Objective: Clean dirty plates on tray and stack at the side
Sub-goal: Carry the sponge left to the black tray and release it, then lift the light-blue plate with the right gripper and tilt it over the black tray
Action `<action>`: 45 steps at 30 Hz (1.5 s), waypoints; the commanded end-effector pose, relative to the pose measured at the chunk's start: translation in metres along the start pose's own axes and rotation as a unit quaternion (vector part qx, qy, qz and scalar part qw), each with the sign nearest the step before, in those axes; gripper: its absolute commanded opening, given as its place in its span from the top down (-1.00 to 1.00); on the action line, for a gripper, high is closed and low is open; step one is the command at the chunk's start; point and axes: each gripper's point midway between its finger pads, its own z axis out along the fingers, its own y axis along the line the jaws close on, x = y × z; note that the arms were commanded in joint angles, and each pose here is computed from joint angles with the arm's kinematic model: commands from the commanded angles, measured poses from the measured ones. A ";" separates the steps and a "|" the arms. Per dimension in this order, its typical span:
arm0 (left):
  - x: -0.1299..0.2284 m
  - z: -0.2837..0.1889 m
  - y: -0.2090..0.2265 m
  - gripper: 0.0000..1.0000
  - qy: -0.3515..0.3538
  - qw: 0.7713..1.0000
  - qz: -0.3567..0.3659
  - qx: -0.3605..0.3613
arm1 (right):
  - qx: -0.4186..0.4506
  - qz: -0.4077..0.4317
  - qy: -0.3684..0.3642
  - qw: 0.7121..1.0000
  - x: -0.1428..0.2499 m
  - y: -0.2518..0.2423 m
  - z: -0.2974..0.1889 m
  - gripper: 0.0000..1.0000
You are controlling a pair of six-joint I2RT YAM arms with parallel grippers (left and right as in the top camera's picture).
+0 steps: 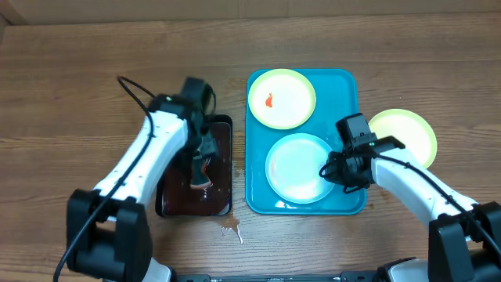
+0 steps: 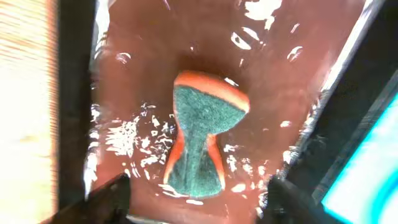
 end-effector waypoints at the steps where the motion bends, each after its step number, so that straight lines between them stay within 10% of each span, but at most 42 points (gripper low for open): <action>1: -0.027 -0.050 0.008 -0.75 -0.059 0.998 -0.015 0.031 | 0.016 -0.034 -0.051 0.998 -0.029 0.011 -0.034 0.92; 10: -0.063 -0.138 0.084 -0.99 -0.130 0.982 -0.128 0.045 | 0.001 -0.254 -0.134 0.958 -0.049 0.087 -0.114 0.92; 23: -0.044 -0.137 0.133 -1.00 -0.084 0.978 -0.191 0.010 | -0.073 -0.403 -0.251 0.877 -0.007 0.216 -0.151 0.92; 45: -0.044 -0.137 0.133 -1.00 -0.085 0.978 -0.190 0.011 | 0.081 -0.318 -0.453 0.829 -0.008 0.244 -0.172 0.92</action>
